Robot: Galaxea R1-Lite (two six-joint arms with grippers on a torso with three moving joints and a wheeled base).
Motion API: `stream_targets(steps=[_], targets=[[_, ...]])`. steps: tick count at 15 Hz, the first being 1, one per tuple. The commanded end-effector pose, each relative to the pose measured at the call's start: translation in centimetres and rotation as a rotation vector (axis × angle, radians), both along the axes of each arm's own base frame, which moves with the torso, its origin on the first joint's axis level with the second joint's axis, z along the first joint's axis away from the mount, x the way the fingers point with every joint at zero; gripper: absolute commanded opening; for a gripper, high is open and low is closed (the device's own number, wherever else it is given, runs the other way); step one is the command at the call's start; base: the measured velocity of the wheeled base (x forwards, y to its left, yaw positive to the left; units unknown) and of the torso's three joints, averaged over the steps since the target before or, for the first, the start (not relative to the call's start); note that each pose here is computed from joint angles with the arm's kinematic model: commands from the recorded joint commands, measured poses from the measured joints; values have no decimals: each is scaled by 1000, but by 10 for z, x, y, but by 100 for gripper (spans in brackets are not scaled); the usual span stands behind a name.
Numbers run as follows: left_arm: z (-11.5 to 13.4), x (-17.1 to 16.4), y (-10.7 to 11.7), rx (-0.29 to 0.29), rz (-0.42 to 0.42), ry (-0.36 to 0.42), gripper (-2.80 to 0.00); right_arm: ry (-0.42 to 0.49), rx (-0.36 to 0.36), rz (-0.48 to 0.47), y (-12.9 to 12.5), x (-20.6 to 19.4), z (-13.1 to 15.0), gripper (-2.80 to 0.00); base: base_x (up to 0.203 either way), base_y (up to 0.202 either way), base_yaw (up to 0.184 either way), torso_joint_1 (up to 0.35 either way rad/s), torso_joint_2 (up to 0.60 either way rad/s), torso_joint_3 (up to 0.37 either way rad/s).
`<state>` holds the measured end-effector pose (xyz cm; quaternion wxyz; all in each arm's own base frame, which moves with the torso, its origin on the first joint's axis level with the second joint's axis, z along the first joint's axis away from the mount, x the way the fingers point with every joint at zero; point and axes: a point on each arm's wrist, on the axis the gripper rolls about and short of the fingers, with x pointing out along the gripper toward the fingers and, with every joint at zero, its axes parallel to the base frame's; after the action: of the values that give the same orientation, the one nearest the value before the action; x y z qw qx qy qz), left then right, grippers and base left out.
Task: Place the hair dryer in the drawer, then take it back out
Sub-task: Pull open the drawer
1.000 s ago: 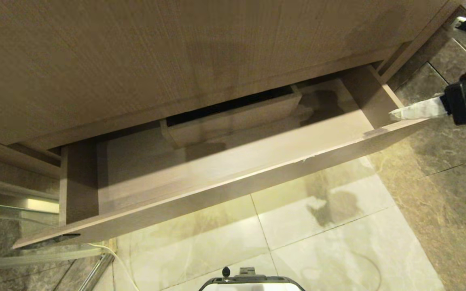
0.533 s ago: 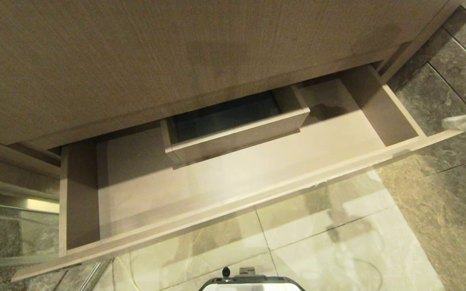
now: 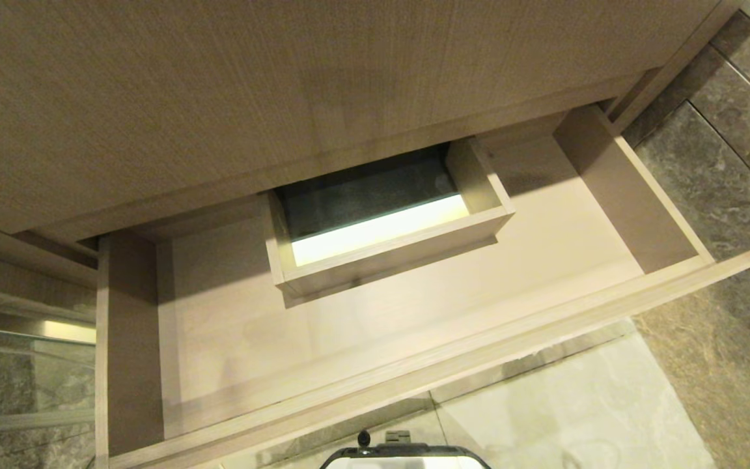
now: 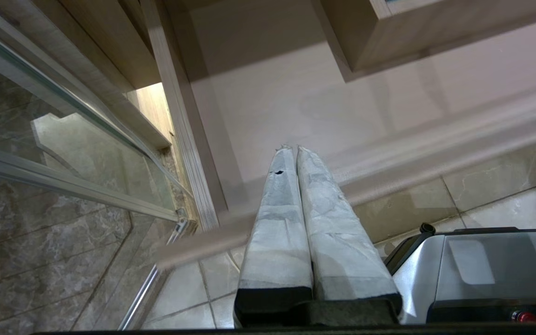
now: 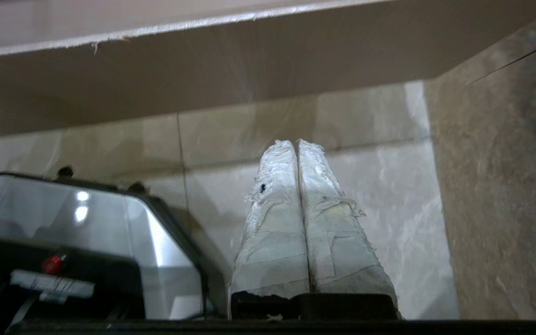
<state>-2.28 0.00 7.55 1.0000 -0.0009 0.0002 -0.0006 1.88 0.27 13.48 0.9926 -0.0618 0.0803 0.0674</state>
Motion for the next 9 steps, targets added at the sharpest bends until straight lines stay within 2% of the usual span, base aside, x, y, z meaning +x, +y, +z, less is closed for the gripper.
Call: stream_targets(steps=[1, 3, 5, 9], targets=[[0, 0, 0, 0, 0, 1, -280, -200, 17, 3, -2, -32, -38, -280, 0, 0, 0, 0, 0, 0], [0, 0, 0, 0, 0, 0, -280, -278, 36, 11, -4, -41, -53, -280, 0, 0, 0, 0, 0, 0], [0, 0, 0, 0, 0, 1, -280, -265, 72, 34, -5, -42, -61, -280, 0, 0, 0, 0, 0, 0], [0, 0, 0, 0, -1, 0, -280, -266, 74, 33, -6, -42, -60, -280, 0, 0, 0, 0, 0, 0]])
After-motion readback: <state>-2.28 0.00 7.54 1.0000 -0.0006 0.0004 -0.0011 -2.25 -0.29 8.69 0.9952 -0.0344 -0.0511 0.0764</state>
